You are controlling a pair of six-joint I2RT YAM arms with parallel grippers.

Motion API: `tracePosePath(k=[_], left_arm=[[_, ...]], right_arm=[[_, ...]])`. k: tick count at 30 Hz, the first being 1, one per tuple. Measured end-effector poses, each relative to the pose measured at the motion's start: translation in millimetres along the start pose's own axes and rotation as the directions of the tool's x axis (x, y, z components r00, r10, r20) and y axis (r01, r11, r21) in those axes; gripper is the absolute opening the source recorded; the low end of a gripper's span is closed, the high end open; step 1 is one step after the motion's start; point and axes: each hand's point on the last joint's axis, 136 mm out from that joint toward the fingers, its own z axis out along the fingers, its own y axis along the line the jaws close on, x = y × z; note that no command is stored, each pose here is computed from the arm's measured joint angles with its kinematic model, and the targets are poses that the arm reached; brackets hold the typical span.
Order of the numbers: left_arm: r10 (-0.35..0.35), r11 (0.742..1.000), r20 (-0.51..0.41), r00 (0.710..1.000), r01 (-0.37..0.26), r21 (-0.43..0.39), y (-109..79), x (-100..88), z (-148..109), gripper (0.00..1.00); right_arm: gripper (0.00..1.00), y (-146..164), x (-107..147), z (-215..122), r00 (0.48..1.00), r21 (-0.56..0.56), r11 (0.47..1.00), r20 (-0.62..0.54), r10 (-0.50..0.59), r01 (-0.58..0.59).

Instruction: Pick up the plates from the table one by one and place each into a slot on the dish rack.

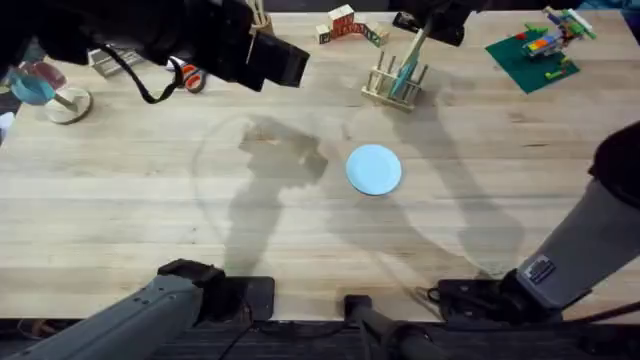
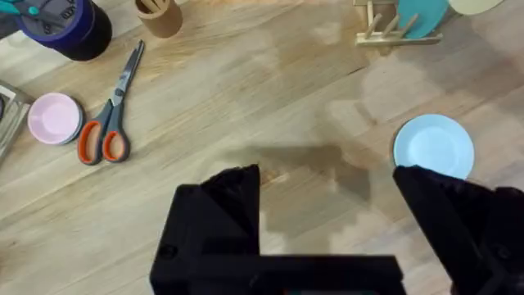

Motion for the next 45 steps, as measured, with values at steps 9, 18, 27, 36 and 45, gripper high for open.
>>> tracePosePath(k=[9,18,27,36,45], left_arm=[[0.0,1.0,0.0,1.0,0.0,0.0,0.0,0.0,0,0.994],[0.0,1.0,0.0,1.0,0.0,0.0,-0.1,0.0,0,0.993],[0.0,1.0,0.0,1.0,0.0,0.0,0.0,0.0,0,0.993],[0.0,1.0,0.0,1.0,0.0,0.0,0.0,0.0,0,0.993],[0.0,1.0,0.0,1.0,0.0,0.0,0.0,0.0,0,0.993]], right_arm=[[0.031,11,7,28,0.999,0.02,0.999,-0.038,-0.03,0.031],[0.031,22,8,42,0.998,0.004,0.999,-0.048,-0.05,0.05],[0.031,20,3,61,0.997,0.023,0.999,-0.062,-0.036,0.037],[0.031,22,4,79,0.997,0.038,0.999,-0.076,-0.031,0.034],[0.031,23,7,86,0.995,0.046,0.998,-0.089,-0.036,0.04]])
